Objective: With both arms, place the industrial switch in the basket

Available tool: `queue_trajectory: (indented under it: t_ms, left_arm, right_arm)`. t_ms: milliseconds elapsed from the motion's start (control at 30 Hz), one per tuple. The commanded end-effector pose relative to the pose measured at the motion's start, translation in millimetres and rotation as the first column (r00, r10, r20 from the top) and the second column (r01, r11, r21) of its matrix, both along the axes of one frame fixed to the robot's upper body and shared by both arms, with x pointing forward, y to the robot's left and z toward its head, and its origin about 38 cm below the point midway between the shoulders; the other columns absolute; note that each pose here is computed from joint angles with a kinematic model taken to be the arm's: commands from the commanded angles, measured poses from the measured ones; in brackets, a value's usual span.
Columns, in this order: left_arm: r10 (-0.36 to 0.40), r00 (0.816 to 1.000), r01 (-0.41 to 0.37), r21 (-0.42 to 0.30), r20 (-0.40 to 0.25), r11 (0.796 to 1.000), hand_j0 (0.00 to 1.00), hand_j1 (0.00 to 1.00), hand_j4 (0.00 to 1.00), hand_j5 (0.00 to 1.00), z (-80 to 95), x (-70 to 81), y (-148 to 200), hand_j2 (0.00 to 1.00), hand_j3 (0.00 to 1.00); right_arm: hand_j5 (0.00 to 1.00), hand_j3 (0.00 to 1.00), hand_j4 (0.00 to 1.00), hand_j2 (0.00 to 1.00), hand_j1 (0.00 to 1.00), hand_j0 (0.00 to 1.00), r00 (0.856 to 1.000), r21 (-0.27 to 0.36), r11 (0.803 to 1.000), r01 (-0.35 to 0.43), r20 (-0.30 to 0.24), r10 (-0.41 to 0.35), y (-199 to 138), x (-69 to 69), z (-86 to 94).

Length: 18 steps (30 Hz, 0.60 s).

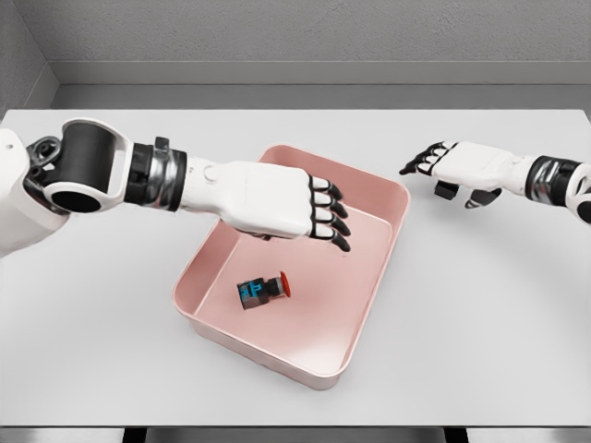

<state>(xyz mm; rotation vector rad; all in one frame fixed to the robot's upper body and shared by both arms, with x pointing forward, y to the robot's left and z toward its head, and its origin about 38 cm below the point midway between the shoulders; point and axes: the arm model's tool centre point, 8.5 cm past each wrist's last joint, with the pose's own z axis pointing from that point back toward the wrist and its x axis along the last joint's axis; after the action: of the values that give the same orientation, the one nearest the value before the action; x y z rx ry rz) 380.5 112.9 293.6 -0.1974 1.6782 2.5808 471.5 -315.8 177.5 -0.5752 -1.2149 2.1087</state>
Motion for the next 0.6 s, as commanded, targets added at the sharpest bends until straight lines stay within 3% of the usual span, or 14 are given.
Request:
queue_trajectory:
  t_ms: [0, 33, 100, 200, 233, 300, 333, 467, 567]
  left_arm:
    - [0.033, 0.999, -0.033, -0.011, -0.021, 0.999, 0.99, 0.99, 0.99, 0.99, 3.9, 3.2, 14.7, 0.99, 0.99]
    - [0.088, 0.996, -0.089, -0.035, -0.030, 0.995, 0.99, 0.99, 0.99, 0.99, 11.7, 8.4, 39.7, 0.99, 0.99]
    - [0.225, 0.974, -0.225, -0.141, -0.015, 0.964, 0.99, 0.99, 0.99, 0.99, 36.4, 14.0, 103.8, 0.99, 0.99]
    - [0.371, 0.927, -0.374, -0.164, -0.049, 0.913, 1.00, 1.00, 1.00, 1.00, 44.3, 21.1, 162.7, 1.00, 1.00]
    - [0.417, 0.906, -0.423, -0.169, -0.073, 0.890, 1.00, 1.00, 1.00, 1.00, 43.3, 28.9, 177.3, 1.00, 1.00]
    - [0.541, 0.831, -0.556, -0.166, -0.131, 0.814, 1.00, 1.00, 1.00, 1.00, 31.2, 51.8, 218.9, 1.00, 1.00]
    - [0.560, 0.816, -0.577, -0.155, -0.145, 0.802, 1.00, 1.00, 1.00, 1.00, 24.1, 53.7, 225.8, 1.00, 1.00]
    - [0.565, 0.788, -0.595, -0.065, -0.245, 0.801, 1.00, 1.00, 1.00, 1.00, -34.3, 38.8, 228.6, 1.00, 1.00]
    - [0.566, 0.783, -0.597, -0.054, -0.259, 0.801, 1.00, 1.00, 1.00, 1.00, -41.7, 35.9, 229.4, 1.00, 1.00]
  right_arm:
    - [1.00, 1.00, 1.00, 1.00, 1.00, 1.00, 1.000, -0.011, 1.000, 0.002, 0.002, -0.002, 0.0, 0.5, -1.6]
    - [1.00, 1.00, 1.00, 1.00, 1.00, 1.00, 1.000, -0.011, 1.000, 0.002, 0.002, -0.002, 0.0, 0.5, -1.6]
    - [0.99, 0.99, 0.99, 0.99, 0.99, 0.99, 1.000, -0.012, 1.000, 0.003, 0.003, -0.003, -0.6, 0.7, -0.7]
    - [0.97, 0.97, 0.97, 0.97, 0.97, 0.97, 1.000, -0.019, 1.000, 0.003, 0.005, -0.003, -0.9, 1.1, -0.4]
    - [0.97, 0.97, 0.97, 0.97, 0.97, 0.97, 1.000, -0.030, 1.000, 0.008, 0.018, -0.008, -2.8, 3.7, 4.5]
    - [0.97, 0.97, 0.97, 0.97, 0.97, 0.97, 1.000, -0.028, 0.999, 0.025, 0.007, -0.025, -7.4, 5.7, 1.0]
    - [0.97, 0.97, 0.97, 0.97, 0.97, 0.97, 1.000, -0.030, 0.999, 0.031, 0.003, -0.031, -9.4, 6.0, -0.6]
    - [0.97, 0.97, 0.97, 0.97, 0.97, 0.97, 0.999, -0.030, 0.999, 0.039, 0.001, -0.039, -11.8, 7.1, -0.5]
    - [0.95, 0.95, 0.95, 0.95, 0.95, 0.95, 0.999, -0.030, 0.999, 0.039, 0.009, -0.038, -11.5, 8.7, 3.2]
